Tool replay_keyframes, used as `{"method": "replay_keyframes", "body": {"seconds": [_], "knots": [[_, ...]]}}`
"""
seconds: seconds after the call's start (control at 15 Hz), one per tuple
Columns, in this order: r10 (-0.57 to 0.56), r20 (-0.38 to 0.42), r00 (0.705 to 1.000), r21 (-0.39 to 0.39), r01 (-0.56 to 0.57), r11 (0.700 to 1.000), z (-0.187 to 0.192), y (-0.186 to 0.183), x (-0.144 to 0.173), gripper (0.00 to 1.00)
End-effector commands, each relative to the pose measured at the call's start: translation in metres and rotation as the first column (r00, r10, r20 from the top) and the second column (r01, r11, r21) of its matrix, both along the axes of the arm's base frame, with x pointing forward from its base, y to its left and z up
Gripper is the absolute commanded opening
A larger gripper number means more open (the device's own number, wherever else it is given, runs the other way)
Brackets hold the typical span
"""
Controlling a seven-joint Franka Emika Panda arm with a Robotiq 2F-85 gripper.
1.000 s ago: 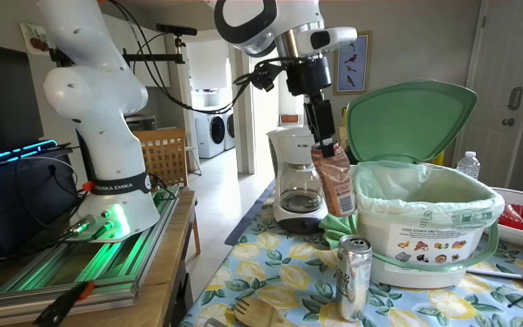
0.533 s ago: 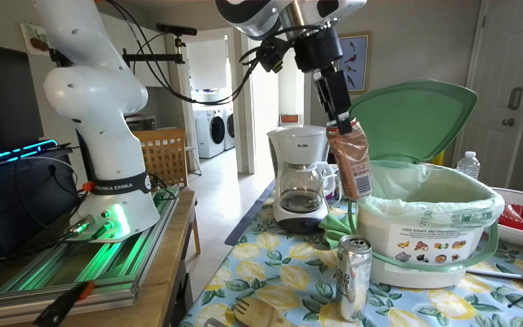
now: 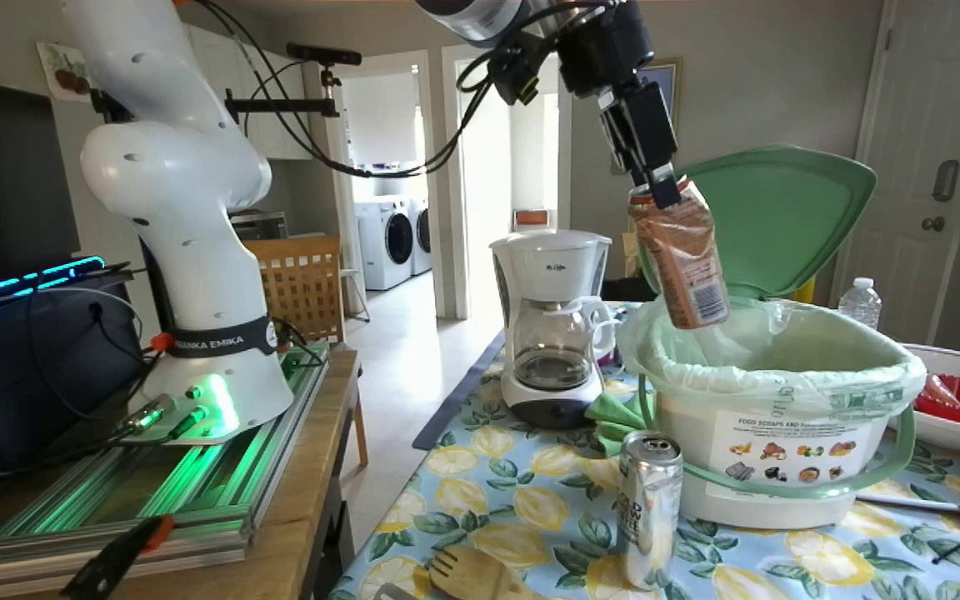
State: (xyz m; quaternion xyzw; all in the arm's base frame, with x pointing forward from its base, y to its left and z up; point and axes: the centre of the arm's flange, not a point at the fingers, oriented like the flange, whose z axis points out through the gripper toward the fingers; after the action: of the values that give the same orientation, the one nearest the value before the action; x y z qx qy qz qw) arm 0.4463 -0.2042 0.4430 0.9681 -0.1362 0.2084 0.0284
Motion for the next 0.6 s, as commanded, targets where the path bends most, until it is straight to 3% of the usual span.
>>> {"method": "replay_keyframes", "body": {"seconds": [0.0,0.53], "knots": [[-0.031,0.066,0.997,0.053,0.027,0.998,0.001,-0.008,0.017,0.37],[-0.096,0.119,0.988,0.148,0.077,0.986,-0.027,-0.012,0.047,0.37]]}}
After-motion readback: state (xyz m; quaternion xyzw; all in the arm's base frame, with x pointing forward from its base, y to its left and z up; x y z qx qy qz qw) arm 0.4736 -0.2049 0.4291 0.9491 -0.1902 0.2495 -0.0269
